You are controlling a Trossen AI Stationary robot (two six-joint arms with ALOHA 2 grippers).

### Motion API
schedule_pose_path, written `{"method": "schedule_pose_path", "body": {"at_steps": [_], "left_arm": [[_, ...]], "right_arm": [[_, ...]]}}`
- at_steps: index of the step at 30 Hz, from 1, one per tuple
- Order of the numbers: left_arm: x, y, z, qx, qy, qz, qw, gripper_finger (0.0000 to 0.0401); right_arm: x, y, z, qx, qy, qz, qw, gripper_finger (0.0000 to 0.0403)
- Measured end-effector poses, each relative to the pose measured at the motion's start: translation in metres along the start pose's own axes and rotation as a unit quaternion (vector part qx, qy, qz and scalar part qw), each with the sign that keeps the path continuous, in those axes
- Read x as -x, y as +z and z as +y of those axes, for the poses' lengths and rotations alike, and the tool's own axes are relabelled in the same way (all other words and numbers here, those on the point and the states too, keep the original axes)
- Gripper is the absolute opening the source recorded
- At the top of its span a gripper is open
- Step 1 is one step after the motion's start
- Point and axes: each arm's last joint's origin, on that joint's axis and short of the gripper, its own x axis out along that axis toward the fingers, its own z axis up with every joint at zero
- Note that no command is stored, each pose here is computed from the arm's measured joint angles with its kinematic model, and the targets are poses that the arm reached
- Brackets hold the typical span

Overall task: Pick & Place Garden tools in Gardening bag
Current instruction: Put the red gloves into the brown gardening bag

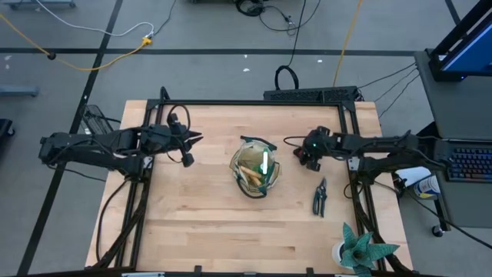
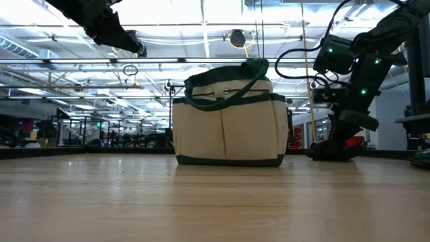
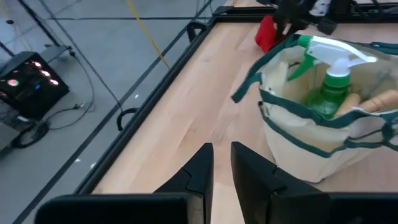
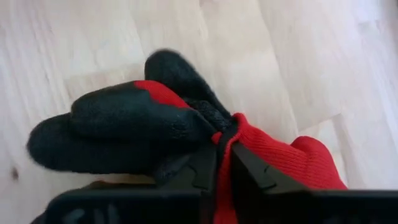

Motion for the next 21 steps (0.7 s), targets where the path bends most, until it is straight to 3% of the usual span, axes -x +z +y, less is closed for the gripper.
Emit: {"method": "schedule_pose_path", "body": {"at_steps": [8,12,15,18,21], "left_arm": [[0.0,0.0,-0.003,0.0,-0.044,0.001,0.999,0.006],[0.0,0.0,-0.003,0.0,-0.044,0.0,0.999,0.006],[0.0,0.0,-0.003,0.0,-0.043,0.0,0.999,0.006],[0.0,0.0,-0.003,0.0,-0.042,0.0,0.999,0.006],[0.0,0.0,-0.003,0.0,-0.041,-0.002,0.999,0.006]], "right_arm": [[0.041,0.015,0.004,-0.048,-0.014,-0.134,0.99,0.001],[0.075,0.027,0.002,-0.089,-0.022,-0.253,0.963,0.0013],[0.099,0.038,-0.001,-0.132,-0.009,-0.37,0.92,0.0012],[0.122,0.051,-0.005,-0.188,0.024,-0.487,0.853,0.0012],[0.139,0.064,-0.003,-0.177,0.089,-0.583,0.788,0.0012]]}}
